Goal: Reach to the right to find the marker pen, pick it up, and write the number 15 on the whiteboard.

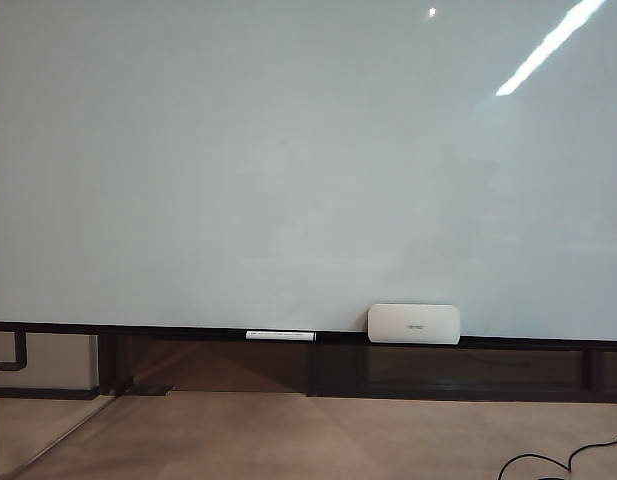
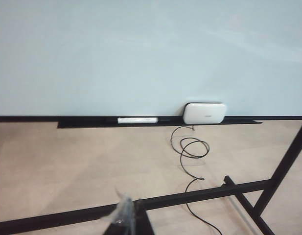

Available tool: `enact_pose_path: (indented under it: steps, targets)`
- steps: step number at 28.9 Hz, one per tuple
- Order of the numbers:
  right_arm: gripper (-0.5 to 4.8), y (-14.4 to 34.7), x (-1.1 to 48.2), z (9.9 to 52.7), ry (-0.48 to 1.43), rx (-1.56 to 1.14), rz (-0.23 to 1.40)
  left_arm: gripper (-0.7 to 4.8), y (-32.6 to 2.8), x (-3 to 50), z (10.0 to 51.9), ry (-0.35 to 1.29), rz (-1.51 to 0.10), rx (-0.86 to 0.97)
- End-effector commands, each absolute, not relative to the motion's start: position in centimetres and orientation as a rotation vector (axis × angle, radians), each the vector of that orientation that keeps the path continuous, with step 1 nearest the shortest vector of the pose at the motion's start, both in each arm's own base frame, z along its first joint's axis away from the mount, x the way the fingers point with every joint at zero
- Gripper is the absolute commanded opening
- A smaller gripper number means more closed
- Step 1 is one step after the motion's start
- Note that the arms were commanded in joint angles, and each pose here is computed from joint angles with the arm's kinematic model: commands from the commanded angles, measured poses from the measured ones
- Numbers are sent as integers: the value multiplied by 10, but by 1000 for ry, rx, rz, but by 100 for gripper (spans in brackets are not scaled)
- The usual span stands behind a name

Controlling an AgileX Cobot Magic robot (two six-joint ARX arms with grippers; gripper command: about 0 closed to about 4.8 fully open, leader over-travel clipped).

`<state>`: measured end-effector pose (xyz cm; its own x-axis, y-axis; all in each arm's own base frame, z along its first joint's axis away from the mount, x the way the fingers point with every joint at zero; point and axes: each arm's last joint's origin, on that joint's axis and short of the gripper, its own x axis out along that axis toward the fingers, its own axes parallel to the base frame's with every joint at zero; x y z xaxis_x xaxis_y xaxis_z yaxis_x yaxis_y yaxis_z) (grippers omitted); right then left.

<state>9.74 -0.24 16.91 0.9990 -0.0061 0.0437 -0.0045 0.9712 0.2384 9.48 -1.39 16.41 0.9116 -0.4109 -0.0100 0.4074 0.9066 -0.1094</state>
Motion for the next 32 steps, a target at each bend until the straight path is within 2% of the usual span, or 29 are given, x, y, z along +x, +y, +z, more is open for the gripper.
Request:
enact_pose_path:
  steps: [1, 6, 14, 21, 25, 32]
  targets:
    - [0, -2, 97, 172, -60, 311, 29, -6, -15, 94, 167, 13, -470, -89]
    - [-1, -1, 97, 177, -109, 361, 56, -6, -19, 92, 168, 4, -629, -67]
    - [-1, -1, 92, 198, -188, 290, 63, -6, -20, 91, 170, -31, -643, -41]
    - [-1, -2, 85, 224, -257, 233, 34, -6, -27, 90, 170, -21, -745, -52]
    - [-1, -2, 87, 253, -253, 197, 20, -6, -35, 89, 170, -15, -815, -56]
    - [-1, -3, 114, 297, -241, 14, -8, -6, -44, 88, 175, -62, -816, -53]
